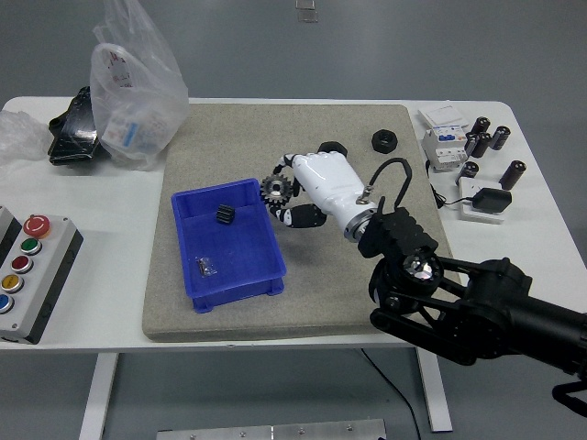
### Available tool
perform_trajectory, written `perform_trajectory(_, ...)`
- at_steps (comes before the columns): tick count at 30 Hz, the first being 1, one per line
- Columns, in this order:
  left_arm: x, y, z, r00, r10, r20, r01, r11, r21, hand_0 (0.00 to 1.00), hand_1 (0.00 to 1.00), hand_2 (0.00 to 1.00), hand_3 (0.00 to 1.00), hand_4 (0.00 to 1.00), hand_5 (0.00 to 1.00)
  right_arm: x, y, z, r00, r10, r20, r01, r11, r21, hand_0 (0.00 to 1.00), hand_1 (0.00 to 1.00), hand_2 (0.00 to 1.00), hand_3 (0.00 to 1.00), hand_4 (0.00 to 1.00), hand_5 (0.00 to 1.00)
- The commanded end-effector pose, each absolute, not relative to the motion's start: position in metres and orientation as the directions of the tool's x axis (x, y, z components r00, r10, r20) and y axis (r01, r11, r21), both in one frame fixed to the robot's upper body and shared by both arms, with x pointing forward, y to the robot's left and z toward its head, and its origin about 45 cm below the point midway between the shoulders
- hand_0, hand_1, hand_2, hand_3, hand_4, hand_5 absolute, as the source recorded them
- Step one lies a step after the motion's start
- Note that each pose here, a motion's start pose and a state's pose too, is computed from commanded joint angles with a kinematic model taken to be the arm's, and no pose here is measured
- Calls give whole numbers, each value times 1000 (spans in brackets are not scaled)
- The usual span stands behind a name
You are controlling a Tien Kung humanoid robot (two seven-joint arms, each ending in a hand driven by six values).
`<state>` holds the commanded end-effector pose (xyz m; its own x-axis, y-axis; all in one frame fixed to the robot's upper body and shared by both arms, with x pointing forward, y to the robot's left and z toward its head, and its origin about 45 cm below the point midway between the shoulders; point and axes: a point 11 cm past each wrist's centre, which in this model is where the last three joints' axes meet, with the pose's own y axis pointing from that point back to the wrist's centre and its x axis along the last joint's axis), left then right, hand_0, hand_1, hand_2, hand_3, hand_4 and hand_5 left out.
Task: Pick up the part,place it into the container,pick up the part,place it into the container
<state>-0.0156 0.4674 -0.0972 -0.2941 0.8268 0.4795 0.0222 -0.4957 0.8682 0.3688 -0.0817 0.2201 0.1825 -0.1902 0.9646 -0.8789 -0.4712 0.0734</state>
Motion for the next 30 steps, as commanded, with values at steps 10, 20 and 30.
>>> perform_trajectory(10, -16, 468, -97, -292, 827, 481, 25, -496, 868, 618, 638, 604, 624, 716, 252, 356, -50, 206, 231, -59, 971, -820, -549, 162, 522, 649, 760, 724, 534, 226)
perform_trajectory(20, -15, 467, -97, -291, 828, 480, 21, -495, 868, 618, 638, 603, 623, 716, 252, 352, -50, 198, 256, -31, 966, -811, -552, 197, 534, 667, 837, 854, 630, 229)
perform_trajectory(30, -15, 467, -97, -291, 828, 480, 21, -496, 868, 618, 638, 603, 622, 716, 252, 360, -60, 208, 263, -126, 957, -837, -523, 161, 531, 666, 845, 884, 665, 236)
